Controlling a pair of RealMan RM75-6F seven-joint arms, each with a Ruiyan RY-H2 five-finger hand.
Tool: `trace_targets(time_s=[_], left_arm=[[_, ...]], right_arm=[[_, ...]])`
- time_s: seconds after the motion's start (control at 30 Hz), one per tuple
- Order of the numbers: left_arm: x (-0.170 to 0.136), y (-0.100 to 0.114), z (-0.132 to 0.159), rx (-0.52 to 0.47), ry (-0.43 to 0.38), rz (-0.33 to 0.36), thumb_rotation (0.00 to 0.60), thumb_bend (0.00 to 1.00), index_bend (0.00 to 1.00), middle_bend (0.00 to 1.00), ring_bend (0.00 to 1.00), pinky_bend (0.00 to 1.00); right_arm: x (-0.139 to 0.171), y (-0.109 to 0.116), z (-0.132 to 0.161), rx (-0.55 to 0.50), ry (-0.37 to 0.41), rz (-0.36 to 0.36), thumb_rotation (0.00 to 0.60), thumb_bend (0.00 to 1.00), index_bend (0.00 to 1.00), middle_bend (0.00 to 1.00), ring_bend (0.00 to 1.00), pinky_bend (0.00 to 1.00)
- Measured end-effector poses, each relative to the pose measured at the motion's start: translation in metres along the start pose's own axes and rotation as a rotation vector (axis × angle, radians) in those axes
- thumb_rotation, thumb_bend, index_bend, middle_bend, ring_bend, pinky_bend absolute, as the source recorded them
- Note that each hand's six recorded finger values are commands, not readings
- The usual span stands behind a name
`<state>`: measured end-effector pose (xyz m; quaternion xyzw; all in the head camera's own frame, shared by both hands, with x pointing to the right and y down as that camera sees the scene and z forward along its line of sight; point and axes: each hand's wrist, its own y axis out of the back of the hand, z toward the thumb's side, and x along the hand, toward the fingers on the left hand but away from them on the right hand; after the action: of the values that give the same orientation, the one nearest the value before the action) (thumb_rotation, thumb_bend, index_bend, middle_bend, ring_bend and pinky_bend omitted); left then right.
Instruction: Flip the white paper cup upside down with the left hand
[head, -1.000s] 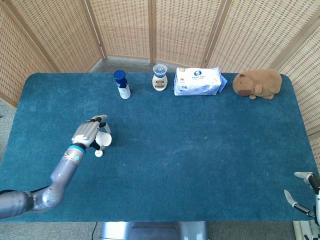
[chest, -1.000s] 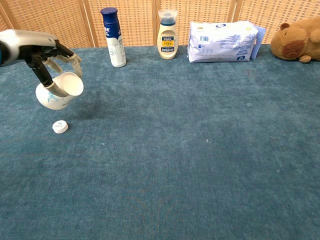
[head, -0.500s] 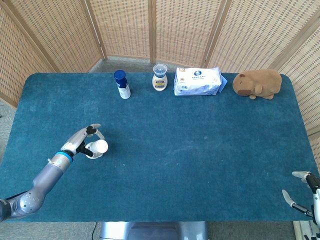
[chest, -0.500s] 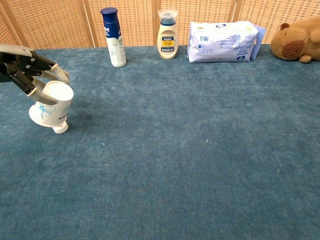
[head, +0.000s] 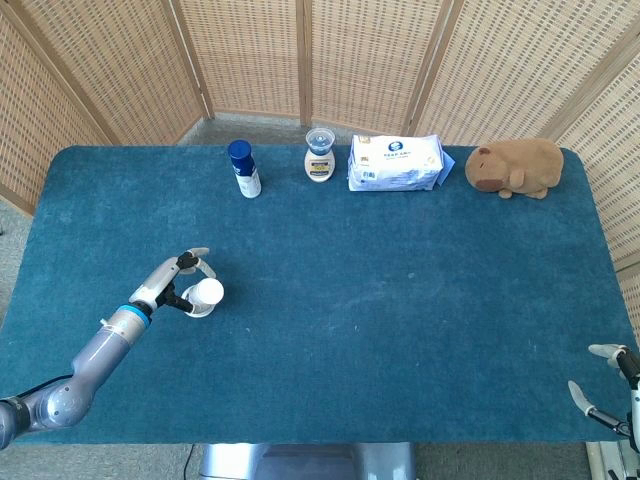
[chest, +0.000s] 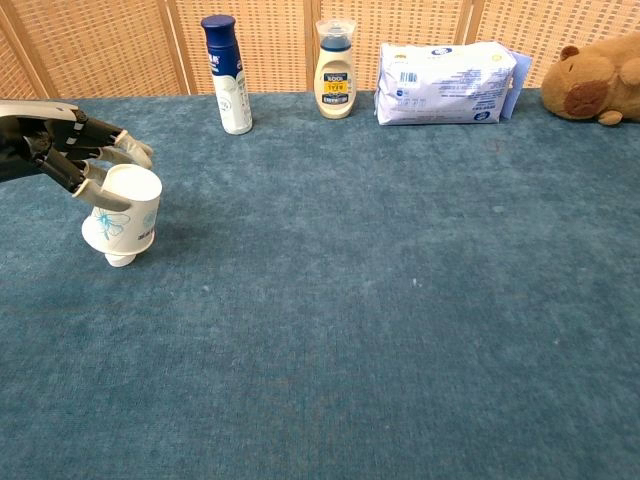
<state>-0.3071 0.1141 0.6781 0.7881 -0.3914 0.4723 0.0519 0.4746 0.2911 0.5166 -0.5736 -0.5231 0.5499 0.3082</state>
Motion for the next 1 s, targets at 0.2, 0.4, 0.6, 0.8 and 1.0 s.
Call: trace_targets(time_s=[0.2,0.4,0.6,0.8,1.0], left_arm=[[0.001,-0.006,-0.008,0.012,0.008,-0.023,0.591,0.19,0.48,0.1,0.0,0.15],[0.0,-0.009,-0.011,0.027,0.018,-0.051,0.593,0.19,0.48,0.1,0.0,0.15],[-0.002,-0.006,-0.012,0.066,0.013,-0.041,0.592,0.18,0.48,0.1,0.0,0.15],[-0.001,-0.007,-0.013,0.083,0.017,-0.048,0.592,0.17,0.47,0.1,0.0,0.14],[-0.001,-0.005,-0.013,0.121,0.014,-0.045,0.591,0.16,0.4,0.09,0.0,0.13]], right_arm=[[0.0,0.001,0.001,0.0,0.0,-0.004,0.412,0.33,0.34,0.34,0.41,0.43],[0.0,0.002,0.003,-0.03,0.0,-0.005,0.413,0.33,0.34,0.34,0.41,0.43],[0.002,0.004,0.002,-0.029,-0.002,-0.007,0.413,0.33,0.34,0.34,0.41,0.43],[0.002,0.003,0.001,-0.026,-0.006,-0.002,0.414,0.33,0.34,0.36,0.41,0.44],[0.002,0.005,0.001,-0.027,-0.005,-0.006,0.415,0.33,0.34,0.36,0.41,0.43]])
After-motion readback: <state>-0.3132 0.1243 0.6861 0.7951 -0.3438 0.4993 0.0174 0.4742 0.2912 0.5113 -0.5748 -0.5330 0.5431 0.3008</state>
